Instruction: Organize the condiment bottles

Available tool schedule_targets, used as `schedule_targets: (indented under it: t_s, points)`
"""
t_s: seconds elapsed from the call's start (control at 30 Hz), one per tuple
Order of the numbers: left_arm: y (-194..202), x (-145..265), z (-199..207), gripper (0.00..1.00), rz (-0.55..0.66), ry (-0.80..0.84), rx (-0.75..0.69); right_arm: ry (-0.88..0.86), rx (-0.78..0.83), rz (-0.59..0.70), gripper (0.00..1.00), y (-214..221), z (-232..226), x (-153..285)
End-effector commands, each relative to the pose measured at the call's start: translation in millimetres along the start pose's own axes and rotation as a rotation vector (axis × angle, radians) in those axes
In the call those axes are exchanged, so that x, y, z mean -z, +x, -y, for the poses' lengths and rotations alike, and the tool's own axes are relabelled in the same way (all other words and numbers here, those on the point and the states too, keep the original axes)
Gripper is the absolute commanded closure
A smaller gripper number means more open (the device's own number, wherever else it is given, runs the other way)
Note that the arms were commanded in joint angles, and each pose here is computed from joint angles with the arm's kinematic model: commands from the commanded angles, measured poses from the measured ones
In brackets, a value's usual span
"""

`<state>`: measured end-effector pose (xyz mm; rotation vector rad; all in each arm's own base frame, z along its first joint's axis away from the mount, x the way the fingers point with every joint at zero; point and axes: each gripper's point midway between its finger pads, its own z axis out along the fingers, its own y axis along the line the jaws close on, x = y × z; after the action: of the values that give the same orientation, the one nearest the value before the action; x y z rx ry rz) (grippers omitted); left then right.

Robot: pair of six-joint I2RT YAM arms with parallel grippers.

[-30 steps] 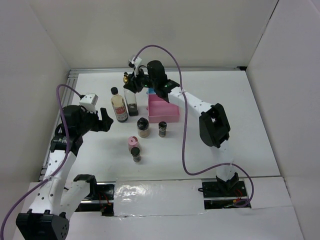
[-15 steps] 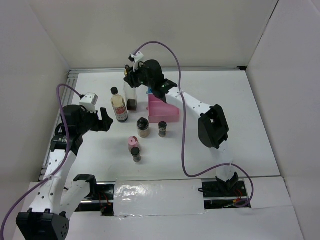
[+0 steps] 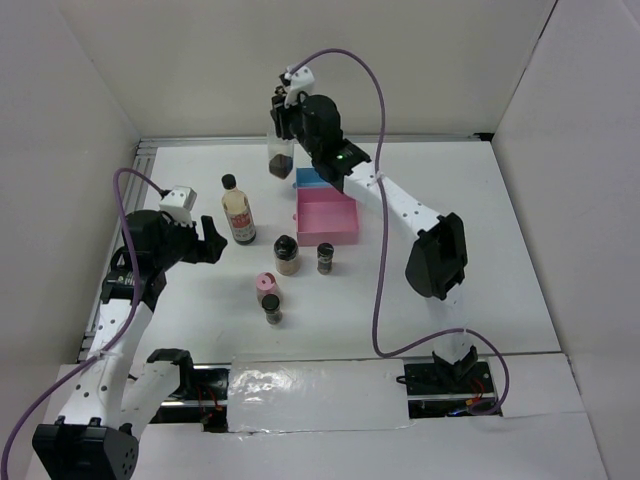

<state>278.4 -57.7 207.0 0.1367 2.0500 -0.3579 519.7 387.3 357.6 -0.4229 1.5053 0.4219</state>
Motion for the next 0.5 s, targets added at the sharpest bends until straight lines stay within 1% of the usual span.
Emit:
schedule_targets:
  t_s: [0.0,0.03,0.23,0.47]
  points:
    - [-9.5,-0.3,3.9,0.14,0.043,0.025,-0.006,0.179,-0.055,0.268,1.0,-122.3,62.4,39.9]
    - [-9.8,-0.4,4.6,0.14,0.042,0.028,-0.005,0.204,-0.056,0.26,1.0,-120.5,75.4,42.6]
    - [-7.1,-3.5,3.6,0.14,0.028,0.029,0.0,0.296,-0.057,0.219,1.0,-104.8,110.0,50.7]
    - [-6.4,-4.0,4.1,0.14,0.027,0.03,0.006,0.396,-0.072,0.184,1.0,-91.0,139.5,62.5]
